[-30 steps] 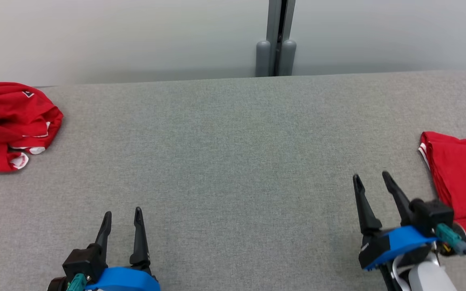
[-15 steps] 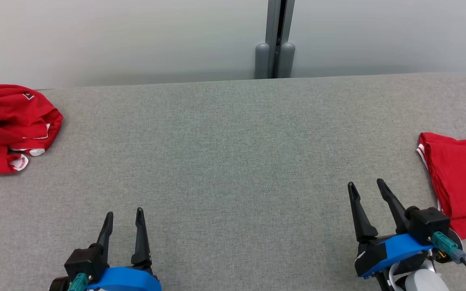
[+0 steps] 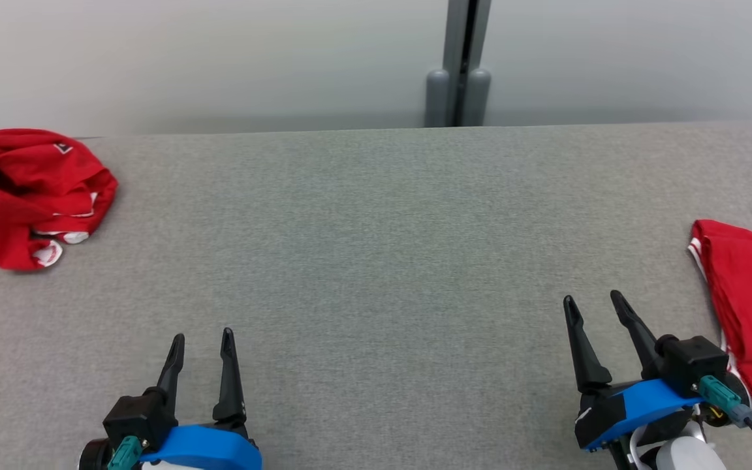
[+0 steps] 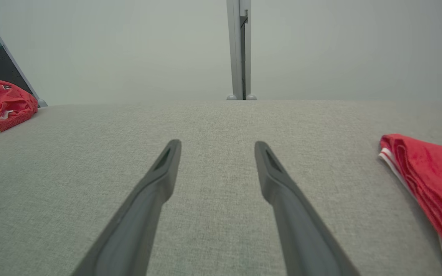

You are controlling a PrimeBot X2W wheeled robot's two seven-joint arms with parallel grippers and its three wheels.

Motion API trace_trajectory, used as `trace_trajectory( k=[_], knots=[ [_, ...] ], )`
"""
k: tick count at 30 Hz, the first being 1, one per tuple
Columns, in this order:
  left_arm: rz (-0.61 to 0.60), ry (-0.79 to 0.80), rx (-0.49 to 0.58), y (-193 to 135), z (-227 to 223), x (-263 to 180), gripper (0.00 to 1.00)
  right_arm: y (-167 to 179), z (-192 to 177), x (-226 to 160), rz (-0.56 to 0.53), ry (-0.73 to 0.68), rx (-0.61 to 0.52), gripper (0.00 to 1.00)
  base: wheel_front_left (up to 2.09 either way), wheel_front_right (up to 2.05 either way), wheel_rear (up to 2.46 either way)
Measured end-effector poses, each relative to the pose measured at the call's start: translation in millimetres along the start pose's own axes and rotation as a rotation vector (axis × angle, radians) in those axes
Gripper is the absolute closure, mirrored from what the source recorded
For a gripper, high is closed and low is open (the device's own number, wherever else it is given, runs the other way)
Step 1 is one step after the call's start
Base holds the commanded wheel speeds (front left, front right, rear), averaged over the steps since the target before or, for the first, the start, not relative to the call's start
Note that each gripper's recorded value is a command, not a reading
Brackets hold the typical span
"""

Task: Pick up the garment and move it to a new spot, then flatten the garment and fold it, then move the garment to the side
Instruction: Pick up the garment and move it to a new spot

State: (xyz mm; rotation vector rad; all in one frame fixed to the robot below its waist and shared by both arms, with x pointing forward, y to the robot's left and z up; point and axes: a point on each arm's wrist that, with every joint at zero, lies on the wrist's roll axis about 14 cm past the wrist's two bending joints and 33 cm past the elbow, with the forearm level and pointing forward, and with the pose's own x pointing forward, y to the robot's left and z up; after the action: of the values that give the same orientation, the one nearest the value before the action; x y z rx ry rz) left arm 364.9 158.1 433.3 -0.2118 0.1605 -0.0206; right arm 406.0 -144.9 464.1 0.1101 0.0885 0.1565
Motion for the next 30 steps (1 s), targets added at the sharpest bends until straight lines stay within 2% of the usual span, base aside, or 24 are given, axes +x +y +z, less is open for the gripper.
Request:
trace_trajectory(
  k=[6, 14, 21, 25, 30],
  knots=[
    [0.069, -0.05, -0.005, 21, 15, -12, 0.0, 25, 6, 14, 0.074, -0.015, -0.019, 0.0, 0.0, 0.0, 0.0],
    [0.275, -0.126, -0.013, 81, 35, -58, 0.0, 92, 3, 33, 0.263, -0.003, -0.022, 0.0, 0.0, 0.0, 0.0],
    [0.429, -0.148, -0.018, 120, 36, -103, 0.0, 144, -4, 39, 0.405, 0.016, -0.02, 0.0, 0.0, 0.0, 0.0],
    [0.471, -0.151, -0.021, 129, 35, -116, 0.0, 160, -8, 40, 0.448, 0.03, -0.016, 0.0, 0.0, 0.0, 0.0],
    [0.502, -0.173, -0.023, 138, 44, -116, 0.0, 160, -12, 42, 0.453, 0.038, -0.012, 0.0, 0.0, 0.0, 0.0]
  ],
)
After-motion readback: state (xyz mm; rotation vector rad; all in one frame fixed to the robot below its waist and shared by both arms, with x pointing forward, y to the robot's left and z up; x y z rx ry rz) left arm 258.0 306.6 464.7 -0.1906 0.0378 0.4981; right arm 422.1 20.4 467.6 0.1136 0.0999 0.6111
